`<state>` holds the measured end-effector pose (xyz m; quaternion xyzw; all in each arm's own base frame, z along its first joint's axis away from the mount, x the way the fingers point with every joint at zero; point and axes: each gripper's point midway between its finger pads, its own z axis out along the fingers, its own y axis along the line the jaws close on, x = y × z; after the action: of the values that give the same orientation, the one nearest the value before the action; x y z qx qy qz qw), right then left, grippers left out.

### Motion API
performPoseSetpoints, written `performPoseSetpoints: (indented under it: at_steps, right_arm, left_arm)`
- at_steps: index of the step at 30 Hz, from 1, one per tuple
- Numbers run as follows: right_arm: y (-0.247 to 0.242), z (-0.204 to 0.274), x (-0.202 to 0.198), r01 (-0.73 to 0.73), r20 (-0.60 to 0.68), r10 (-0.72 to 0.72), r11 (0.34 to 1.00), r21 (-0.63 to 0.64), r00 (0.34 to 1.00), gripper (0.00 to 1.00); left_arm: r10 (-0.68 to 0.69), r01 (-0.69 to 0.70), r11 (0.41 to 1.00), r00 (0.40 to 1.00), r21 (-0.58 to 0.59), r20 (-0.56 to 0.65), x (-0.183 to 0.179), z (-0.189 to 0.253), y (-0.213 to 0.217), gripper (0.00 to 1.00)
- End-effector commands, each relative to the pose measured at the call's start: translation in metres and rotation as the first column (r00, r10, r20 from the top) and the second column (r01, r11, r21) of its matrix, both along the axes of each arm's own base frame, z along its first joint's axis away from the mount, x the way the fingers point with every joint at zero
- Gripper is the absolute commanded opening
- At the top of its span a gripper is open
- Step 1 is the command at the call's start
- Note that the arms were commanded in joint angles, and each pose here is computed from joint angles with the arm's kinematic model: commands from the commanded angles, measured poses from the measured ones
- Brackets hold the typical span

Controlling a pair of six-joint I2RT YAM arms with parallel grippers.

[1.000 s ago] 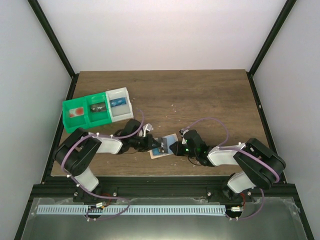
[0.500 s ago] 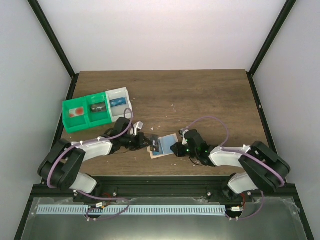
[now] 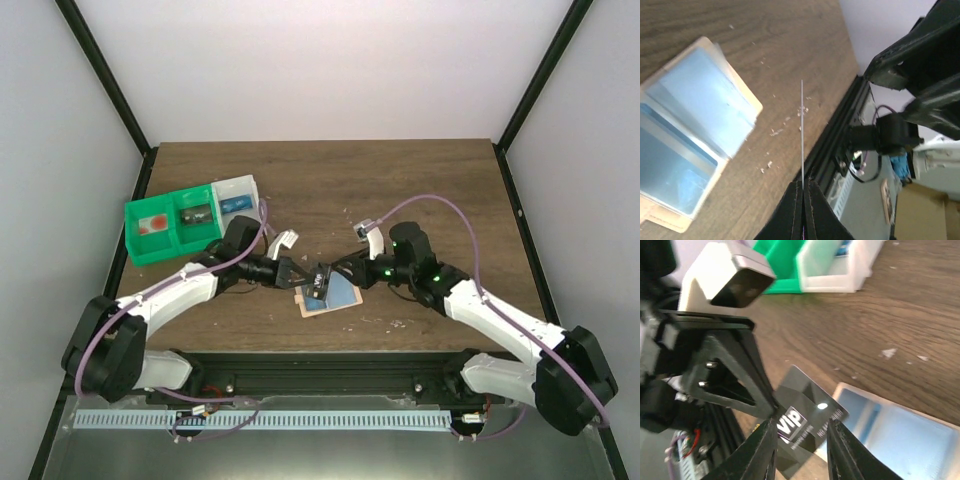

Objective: Take the credit cards out of the card holder

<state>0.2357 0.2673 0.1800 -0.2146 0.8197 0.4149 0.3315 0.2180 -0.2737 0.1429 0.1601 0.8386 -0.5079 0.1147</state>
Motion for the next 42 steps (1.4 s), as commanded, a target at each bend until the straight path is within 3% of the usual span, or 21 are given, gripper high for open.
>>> performPoseSetpoints:
  at_steps: [1,11,18,22,27,30,34,38,42]
  right_arm:
    - [0.012,0.023,-0.029,-0.196,-0.006,0.197,0.979,0.045,0.98,0.32]
    - [0.02,0.023,-0.032,-0.276,-0.025,0.276,0.961,0.019,0.961,0.48]
    - [0.026,0.012,-0.042,-0.354,-0.07,0.356,0.934,0.039,0.932,0.47]
    - [0.026,0.008,-0.048,-0.382,-0.087,0.385,0.923,0.049,0.919,0.33]
    - [0.025,0.014,-0.053,-0.383,-0.073,0.389,0.92,0.087,0.918,0.01]
    - [0.023,0.023,-0.055,-0.358,-0.055,0.366,0.926,0.123,0.929,0.01]
    - [0.022,0.032,-0.053,-0.308,-0.045,0.323,0.931,0.194,0.945,0.0]
    - [0.025,0.05,-0.039,-0.221,-0.048,0.244,0.935,0.277,0.969,0.0]
    - [0.022,0.078,-0.021,-0.09,-0.054,0.122,0.912,0.399,0.991,0.01]
  left_arm:
    - [-0.144,0.145,0.987,0.989,-0.062,0.02,-0.025,0.018,-0.002,0.0]
    - [-0.23,0.237,0.967,0.97,-0.089,0.08,-0.046,0.031,-0.009,0.0]
    - [-0.264,0.272,0.958,0.96,-0.094,0.093,-0.056,0.034,-0.015,0.0]
    - [-0.264,0.272,0.958,0.96,-0.092,0.094,-0.056,0.034,-0.015,0.0]
    - [-0.238,0.245,0.968,0.966,-0.063,0.096,-0.049,0.032,-0.015,0.01]
    - [-0.206,0.212,0.976,0.974,-0.053,0.099,-0.041,0.035,-0.014,0.12]
    - [-0.08,0.087,0.995,0.99,-0.056,0.114,-0.016,0.047,-0.001,0.38]
    - [0.092,-0.079,0.988,0.991,-0.133,0.095,0.012,0.065,0.025,0.48]
    - [0.23,-0.204,0.938,0.971,-0.279,0.064,0.026,0.088,0.045,0.52]
